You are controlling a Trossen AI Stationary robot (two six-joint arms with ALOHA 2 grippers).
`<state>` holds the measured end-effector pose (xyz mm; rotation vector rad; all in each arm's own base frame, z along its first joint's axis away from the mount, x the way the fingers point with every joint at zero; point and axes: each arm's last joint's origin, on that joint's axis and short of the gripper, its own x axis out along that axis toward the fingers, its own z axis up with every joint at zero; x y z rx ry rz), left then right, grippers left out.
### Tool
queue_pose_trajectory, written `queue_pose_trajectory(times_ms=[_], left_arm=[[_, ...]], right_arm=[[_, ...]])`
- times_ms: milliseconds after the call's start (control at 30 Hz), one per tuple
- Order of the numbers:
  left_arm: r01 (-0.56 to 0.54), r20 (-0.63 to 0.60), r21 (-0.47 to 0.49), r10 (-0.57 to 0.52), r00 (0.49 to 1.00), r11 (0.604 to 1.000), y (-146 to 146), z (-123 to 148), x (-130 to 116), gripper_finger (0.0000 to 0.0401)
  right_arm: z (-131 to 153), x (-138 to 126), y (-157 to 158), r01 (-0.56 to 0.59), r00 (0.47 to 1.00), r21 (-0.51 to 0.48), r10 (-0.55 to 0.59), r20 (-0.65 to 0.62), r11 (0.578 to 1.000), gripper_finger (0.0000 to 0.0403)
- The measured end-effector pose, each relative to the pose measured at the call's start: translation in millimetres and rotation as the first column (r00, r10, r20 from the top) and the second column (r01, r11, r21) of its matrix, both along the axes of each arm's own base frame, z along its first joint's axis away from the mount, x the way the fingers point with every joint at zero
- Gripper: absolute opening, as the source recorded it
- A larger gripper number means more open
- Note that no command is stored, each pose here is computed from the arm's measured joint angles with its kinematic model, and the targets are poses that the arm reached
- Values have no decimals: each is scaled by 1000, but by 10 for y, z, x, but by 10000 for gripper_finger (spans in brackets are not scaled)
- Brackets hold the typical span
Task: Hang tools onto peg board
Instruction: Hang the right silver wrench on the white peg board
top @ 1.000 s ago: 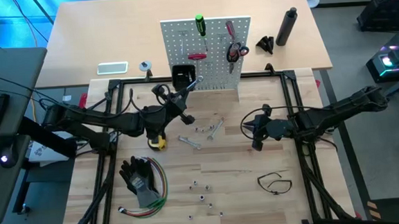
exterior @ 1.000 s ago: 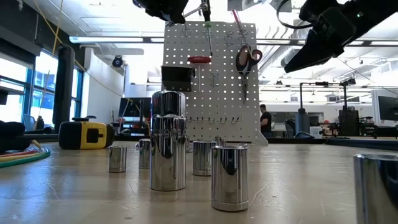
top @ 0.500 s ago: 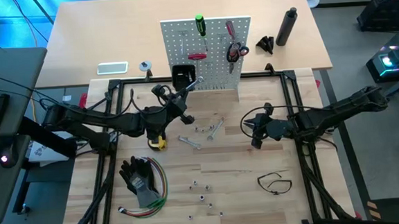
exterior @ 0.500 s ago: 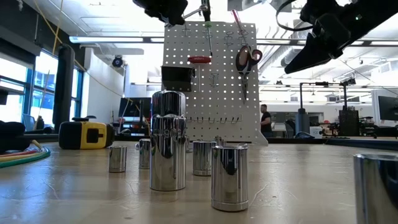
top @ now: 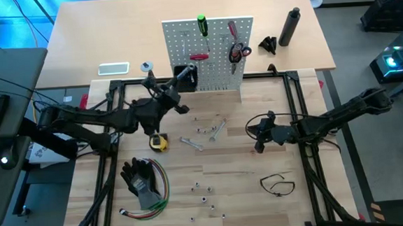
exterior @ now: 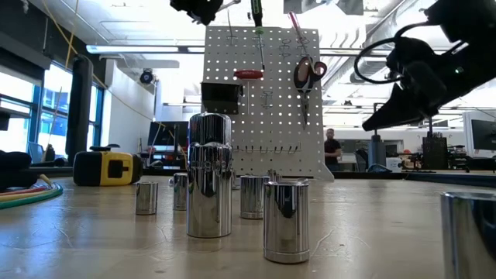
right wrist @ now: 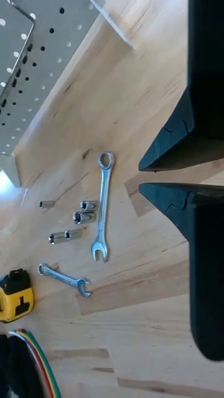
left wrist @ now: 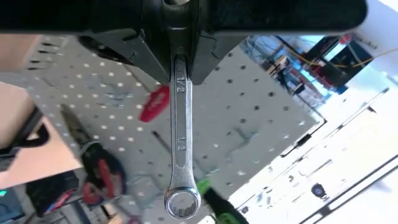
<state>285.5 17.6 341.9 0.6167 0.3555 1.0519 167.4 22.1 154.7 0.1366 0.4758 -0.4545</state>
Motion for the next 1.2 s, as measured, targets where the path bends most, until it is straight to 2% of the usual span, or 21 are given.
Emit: queue_pose_trajectory(times_ms=[200, 500, 1200], left_arm=[[-25, 21, 3, 25, 999, 1000, 70, 98, -107, 35], [-66, -25, -13, 65, 998, 998, 131, 35, -121, 35], [-59, 1, -23, 59, 998, 998, 319, 43, -129, 35]], right_arm=[[-1, 2, 0, -15, 1000, -21, 15, 3, 1000, 34], [15, 11, 3, -27, 1000, -40, 28, 10, 999, 34], [18, 13, 3, -27, 1000, -41, 28, 11, 999, 34]])
